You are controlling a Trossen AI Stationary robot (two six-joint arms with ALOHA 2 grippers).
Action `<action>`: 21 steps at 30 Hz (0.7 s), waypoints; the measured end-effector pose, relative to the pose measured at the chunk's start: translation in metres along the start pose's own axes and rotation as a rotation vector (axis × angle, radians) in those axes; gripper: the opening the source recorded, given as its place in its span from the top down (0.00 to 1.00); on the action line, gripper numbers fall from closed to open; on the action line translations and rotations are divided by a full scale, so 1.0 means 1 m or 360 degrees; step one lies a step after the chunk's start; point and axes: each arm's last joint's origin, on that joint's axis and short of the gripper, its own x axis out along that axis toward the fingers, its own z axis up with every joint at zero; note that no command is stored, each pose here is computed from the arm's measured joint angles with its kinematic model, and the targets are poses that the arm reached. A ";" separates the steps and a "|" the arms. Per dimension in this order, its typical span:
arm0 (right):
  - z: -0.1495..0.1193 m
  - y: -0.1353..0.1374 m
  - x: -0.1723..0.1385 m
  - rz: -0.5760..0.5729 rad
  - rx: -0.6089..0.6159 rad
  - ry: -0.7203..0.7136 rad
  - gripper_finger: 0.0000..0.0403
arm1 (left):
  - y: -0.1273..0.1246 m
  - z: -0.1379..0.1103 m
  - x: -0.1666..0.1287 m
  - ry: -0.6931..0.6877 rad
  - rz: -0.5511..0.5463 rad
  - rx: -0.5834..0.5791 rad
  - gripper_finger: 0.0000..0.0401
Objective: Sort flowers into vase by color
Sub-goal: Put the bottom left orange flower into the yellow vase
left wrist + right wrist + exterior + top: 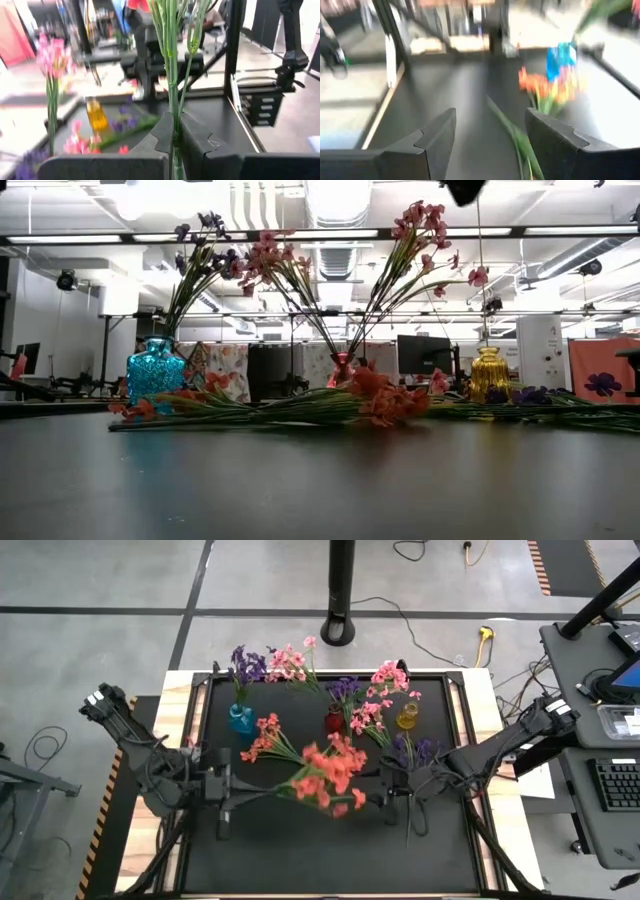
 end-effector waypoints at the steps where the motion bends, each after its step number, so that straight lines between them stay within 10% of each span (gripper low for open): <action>1: -0.002 0.001 0.004 -0.0003 -0.0021 -0.0101 0.43 | -0.002 0.000 0.003 -0.0033 0.0006 0.0031 1.00; 11: -0.016 0.022 0.050 -0.0005 -0.0191 -0.0941 0.43 | -0.016 -0.036 0.046 -0.0169 0.0118 0.0126 1.00; 21: -0.005 0.039 0.086 -0.0098 -0.0180 -0.1078 0.43 | -0.024 -0.067 0.076 -0.0177 0.0211 0.0101 1.00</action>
